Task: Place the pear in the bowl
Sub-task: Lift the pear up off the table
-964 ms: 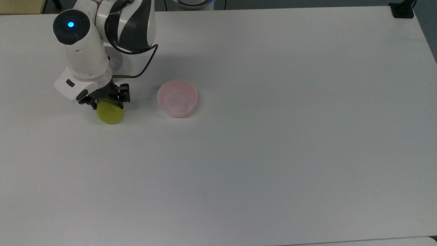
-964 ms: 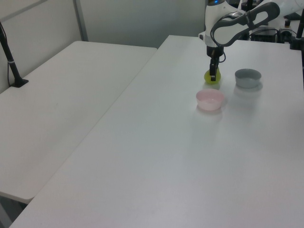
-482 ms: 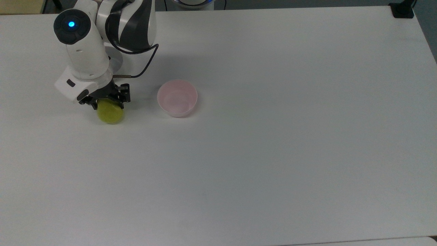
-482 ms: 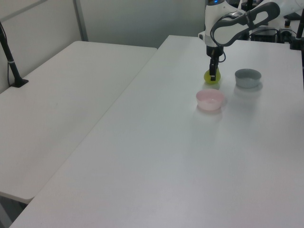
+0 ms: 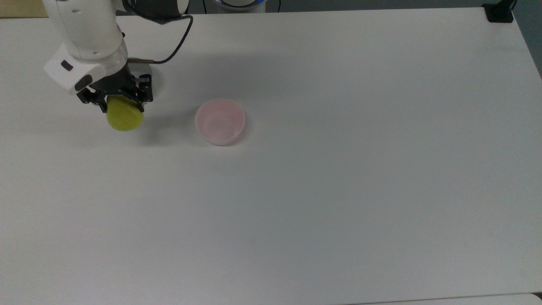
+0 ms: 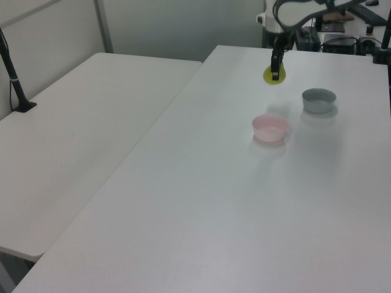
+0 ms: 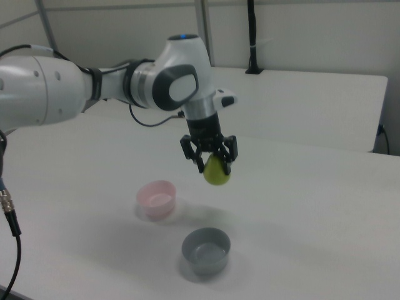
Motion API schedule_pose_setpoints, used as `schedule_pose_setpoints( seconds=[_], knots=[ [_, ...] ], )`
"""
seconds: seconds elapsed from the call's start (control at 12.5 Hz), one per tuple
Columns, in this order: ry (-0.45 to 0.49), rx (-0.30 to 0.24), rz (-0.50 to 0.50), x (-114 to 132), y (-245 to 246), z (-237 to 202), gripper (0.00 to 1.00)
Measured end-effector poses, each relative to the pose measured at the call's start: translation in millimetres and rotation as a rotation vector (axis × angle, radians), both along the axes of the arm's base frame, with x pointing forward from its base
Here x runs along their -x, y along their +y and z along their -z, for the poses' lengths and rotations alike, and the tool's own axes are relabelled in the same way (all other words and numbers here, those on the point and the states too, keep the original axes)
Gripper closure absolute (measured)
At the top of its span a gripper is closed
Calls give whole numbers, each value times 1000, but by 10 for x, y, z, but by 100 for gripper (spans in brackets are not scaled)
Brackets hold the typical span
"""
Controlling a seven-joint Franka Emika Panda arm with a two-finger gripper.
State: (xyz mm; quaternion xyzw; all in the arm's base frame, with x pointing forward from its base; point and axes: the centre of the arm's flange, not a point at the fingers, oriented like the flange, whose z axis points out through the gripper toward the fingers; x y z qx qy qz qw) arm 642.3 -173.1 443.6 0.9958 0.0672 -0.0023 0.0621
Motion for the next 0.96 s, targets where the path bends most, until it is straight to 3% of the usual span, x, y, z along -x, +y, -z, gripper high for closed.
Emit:
schedule_pose_setpoints(
  seconds=[0.4, 0.96],
  knots=[
    [-43, -15, 18, 121, 61, -856, 26],
    [-12, -28, -48, -17, 1076, -787, 26]
  ],
)
